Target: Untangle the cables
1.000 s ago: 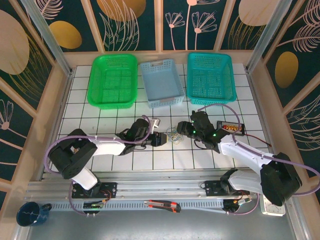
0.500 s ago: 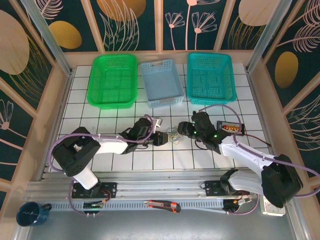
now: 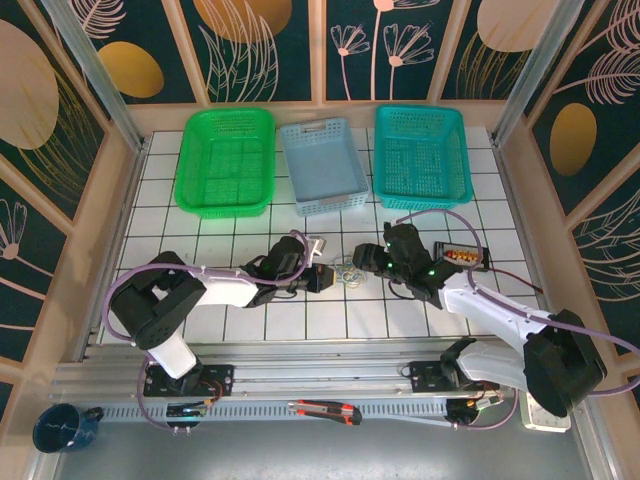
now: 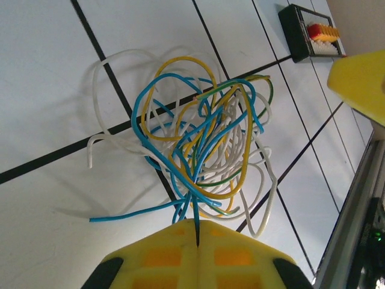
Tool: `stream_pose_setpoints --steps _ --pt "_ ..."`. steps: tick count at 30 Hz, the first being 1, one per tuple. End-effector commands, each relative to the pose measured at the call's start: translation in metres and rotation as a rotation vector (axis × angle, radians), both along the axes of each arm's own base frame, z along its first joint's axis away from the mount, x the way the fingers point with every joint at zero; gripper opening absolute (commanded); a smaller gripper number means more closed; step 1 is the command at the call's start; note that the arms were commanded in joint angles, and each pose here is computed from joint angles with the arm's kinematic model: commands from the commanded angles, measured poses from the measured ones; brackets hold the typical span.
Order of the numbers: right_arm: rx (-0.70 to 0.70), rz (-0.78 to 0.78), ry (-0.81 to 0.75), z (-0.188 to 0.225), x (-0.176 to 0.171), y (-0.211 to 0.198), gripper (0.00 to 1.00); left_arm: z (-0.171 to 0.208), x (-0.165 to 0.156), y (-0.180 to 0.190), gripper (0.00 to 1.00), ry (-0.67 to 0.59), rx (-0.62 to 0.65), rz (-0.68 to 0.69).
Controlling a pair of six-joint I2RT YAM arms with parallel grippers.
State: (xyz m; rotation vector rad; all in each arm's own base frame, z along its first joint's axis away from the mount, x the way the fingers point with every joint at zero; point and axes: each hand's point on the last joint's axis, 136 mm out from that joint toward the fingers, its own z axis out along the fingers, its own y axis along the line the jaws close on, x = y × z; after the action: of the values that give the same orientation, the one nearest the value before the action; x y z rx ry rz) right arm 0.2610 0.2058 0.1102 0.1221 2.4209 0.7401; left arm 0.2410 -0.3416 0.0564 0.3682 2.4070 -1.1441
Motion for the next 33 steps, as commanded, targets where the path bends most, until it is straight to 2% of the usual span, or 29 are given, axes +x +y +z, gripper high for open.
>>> stream_pose_setpoints --steps 1,12,26,33 --pt "0.078 0.02 -0.028 0.018 0.006 0.014 0.63 0.015 0.004 -0.008 0.0 -0.029 -0.019 -0.015" --pt "0.039 -0.062 -0.055 0.014 0.027 0.022 0.63 0.082 0.011 -0.025 0.0 -0.112 -0.128 -0.049" --pt "-0.099 -0.172 0.048 -0.067 0.023 -0.001 0.62 0.163 0.017 -0.042 0.0 -0.185 -0.293 -0.066" --pt "-0.141 -0.202 0.034 -0.066 0.027 -0.017 0.62 0.179 0.02 -0.041 0.0 -0.218 -0.292 -0.065"
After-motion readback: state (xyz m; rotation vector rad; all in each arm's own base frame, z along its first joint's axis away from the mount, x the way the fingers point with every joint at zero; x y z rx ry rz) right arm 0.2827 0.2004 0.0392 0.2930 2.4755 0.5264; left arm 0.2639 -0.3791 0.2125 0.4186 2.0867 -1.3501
